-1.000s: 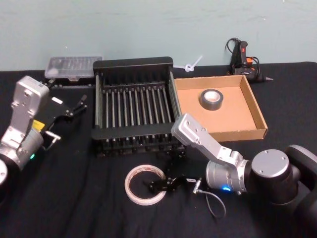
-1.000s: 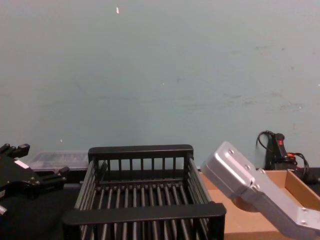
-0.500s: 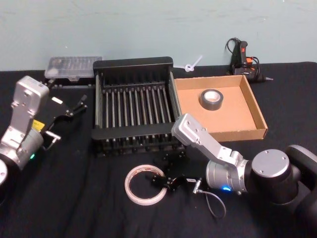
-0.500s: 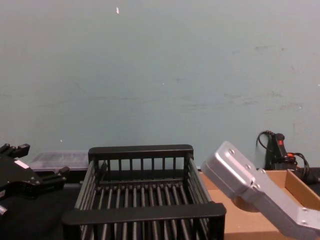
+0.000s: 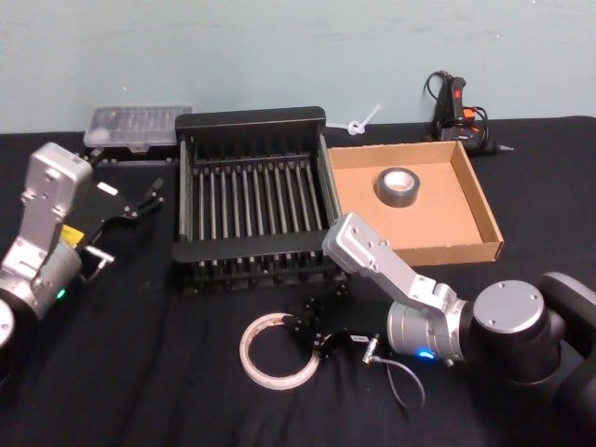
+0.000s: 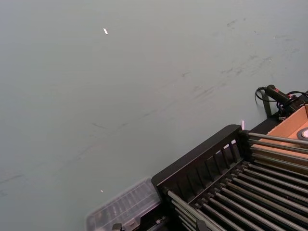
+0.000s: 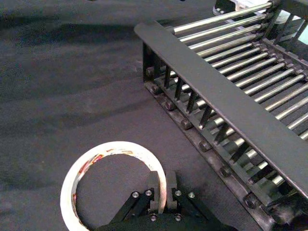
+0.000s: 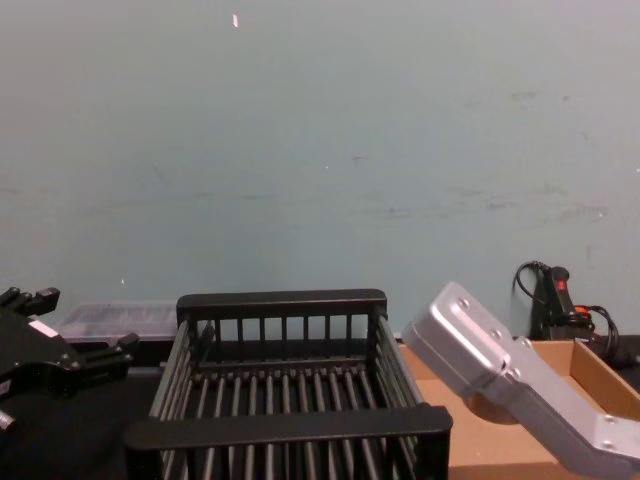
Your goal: Pick up the white tape and place it into the black box , Pick up the silver tape and place it into the brown box.
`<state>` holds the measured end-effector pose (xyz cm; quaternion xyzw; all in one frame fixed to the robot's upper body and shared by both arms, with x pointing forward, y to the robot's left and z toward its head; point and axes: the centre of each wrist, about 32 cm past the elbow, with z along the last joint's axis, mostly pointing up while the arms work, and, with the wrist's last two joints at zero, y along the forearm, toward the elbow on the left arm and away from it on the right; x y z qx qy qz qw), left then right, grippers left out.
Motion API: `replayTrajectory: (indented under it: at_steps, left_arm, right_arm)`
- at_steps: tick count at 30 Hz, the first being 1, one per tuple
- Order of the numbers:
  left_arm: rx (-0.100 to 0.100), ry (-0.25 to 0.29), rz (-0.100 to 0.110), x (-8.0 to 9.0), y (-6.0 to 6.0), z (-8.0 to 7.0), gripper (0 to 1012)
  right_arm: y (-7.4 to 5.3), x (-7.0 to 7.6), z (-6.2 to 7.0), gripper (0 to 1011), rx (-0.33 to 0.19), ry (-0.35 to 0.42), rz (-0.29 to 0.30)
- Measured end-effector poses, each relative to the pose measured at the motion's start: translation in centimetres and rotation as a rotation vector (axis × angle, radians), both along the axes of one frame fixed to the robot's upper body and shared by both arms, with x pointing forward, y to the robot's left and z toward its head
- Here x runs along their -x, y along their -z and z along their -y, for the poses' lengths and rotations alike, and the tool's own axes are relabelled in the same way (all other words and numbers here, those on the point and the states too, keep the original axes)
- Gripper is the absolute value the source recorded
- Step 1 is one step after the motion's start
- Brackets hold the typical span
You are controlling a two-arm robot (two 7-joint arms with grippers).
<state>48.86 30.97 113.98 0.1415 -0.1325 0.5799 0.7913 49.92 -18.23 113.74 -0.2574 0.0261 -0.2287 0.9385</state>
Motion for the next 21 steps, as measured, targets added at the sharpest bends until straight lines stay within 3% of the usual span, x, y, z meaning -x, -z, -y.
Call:
replayTrajectory:
  at_steps: [10, 21]
  left_arm:
    - [0.000, 0.000, 0.000, 0.0, 0.0, 0.0, 1001]
    - [0.000, 0.000, 0.000, 0.0, 0.0, 0.0, 1001]
  right_arm:
    - [0.0, 0.0, 0.1, 96, -0.005, 0.000, -0.002]
    - [-1.1, 0.1, 1.4, 96, -0.085, -0.041, 0.022]
